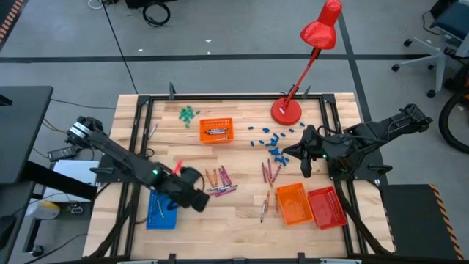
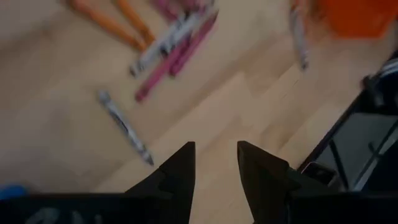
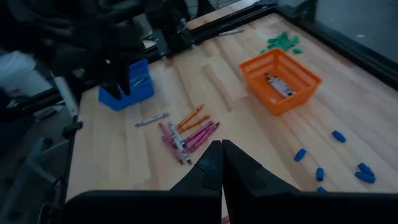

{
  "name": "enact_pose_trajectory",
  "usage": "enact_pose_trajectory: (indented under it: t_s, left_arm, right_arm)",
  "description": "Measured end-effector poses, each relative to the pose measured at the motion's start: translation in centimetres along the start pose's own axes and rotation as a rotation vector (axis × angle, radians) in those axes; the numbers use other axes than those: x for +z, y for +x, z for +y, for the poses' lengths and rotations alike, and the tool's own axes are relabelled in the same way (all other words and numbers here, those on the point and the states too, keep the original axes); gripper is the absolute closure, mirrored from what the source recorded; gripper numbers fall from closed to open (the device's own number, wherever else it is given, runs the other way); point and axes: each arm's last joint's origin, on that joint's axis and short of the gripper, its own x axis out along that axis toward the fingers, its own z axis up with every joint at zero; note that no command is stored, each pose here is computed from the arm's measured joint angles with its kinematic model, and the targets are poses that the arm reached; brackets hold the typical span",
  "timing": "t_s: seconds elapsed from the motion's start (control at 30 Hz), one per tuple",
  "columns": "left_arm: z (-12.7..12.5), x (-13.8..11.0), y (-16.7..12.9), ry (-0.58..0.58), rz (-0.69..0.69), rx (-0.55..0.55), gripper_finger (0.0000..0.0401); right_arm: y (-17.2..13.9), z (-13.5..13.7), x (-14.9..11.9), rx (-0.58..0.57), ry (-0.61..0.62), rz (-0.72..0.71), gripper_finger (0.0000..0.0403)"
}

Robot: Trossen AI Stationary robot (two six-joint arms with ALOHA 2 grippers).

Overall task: Sort crayons
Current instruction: Put the gray crayon into the blue bin

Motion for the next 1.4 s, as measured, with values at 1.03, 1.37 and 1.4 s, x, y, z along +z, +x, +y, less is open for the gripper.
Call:
enact_pose_trajectory:
  t_s: [1.03,1.37,1.4]
  left_arm:
    - [-0.6,2.8,9.4,-0.170,0.128,0.670,0.0293]
    - [0.5,2.6,11.2,-0.171,0.220,0.571,0.0245]
    - [0.7,2.5,11.3,-0.180,0.227,0.574,0.0245]
  right_arm:
    - [0.0,0.4,-0.2,0.124,-0.095,0.065,0.0395]
    - [0.0,0.5,-0.1,0.138,-0.084,0.061,0.0395]
    - [0.0,0.5,-0.1,0.140,-0.083,0.058,0.0395]
